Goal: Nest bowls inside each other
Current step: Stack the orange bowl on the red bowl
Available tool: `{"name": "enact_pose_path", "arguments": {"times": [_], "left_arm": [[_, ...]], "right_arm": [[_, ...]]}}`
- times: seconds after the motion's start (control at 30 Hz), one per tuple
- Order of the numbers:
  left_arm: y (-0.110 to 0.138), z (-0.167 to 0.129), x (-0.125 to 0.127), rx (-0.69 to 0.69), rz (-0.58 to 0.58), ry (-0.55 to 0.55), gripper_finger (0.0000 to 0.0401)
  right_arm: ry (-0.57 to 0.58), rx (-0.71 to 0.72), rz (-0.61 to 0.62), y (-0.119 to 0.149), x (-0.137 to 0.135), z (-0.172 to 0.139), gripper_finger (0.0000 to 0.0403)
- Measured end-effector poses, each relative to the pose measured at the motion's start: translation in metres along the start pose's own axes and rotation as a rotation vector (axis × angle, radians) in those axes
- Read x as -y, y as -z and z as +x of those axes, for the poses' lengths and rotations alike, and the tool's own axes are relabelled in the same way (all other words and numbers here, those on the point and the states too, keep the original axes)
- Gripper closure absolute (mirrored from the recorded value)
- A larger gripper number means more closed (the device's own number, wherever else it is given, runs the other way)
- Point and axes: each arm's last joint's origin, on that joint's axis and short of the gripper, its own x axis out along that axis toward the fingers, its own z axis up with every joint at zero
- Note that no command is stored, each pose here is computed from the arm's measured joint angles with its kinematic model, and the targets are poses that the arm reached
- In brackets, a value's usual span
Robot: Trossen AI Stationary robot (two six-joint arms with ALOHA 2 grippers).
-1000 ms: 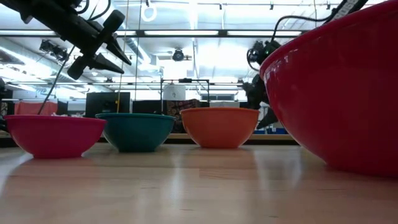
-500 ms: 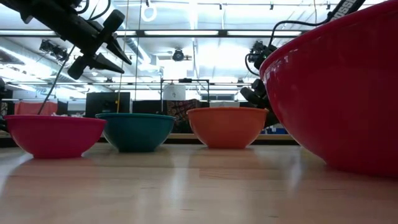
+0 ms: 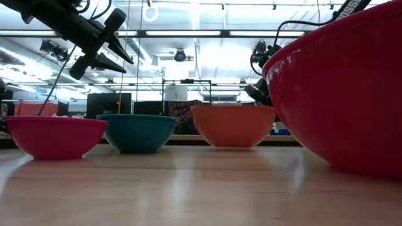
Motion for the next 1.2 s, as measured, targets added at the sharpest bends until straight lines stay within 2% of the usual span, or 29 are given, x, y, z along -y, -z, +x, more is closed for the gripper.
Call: {"name": "enact_pose_path", "arguments": {"times": [0.2,0.43,0.67,0.83,0.97,1.1,1.2], "left_arm": [[0.0,0.0,0.0,0.0,0.003,0.0,0.0259],[0.0,0.0,0.0,-0.015,0.067,0.01,0.0259],[0.003,0.0,-0.001,-0.056,0.13,0.013,0.0246],[0.003,0.0,-0.002,-0.062,0.138,0.004,0.0196],[0.003,0.0,-0.002,-0.061,0.139,0.006,0.016],[0.003,0.0,-0.002,-0.061,0.139,0.006,0.0148],[0.003,0.0,-0.002,-0.06,0.172,0.007,0.0147]], "right_arm": [[-0.108,-0.071,-0.033,-0.016,0.002,-0.011,0.0376],[-0.177,-0.158,-0.261,-0.046,-0.029,-0.043,0.0366],[-0.329,-0.332,-0.482,-0.055,-0.063,-0.083,0.0366],[-0.491,-0.375,-0.604,-0.043,-0.084,-0.113,0.0366],[-0.579,-0.444,-0.728,-0.019,-0.098,-0.135,0.0366],[-0.553,-0.468,-0.868,0.008,-0.114,-0.154,0.0366],[-0.461,-0.46,-0.964,0.03,-0.127,-0.163,0.0366]]}}
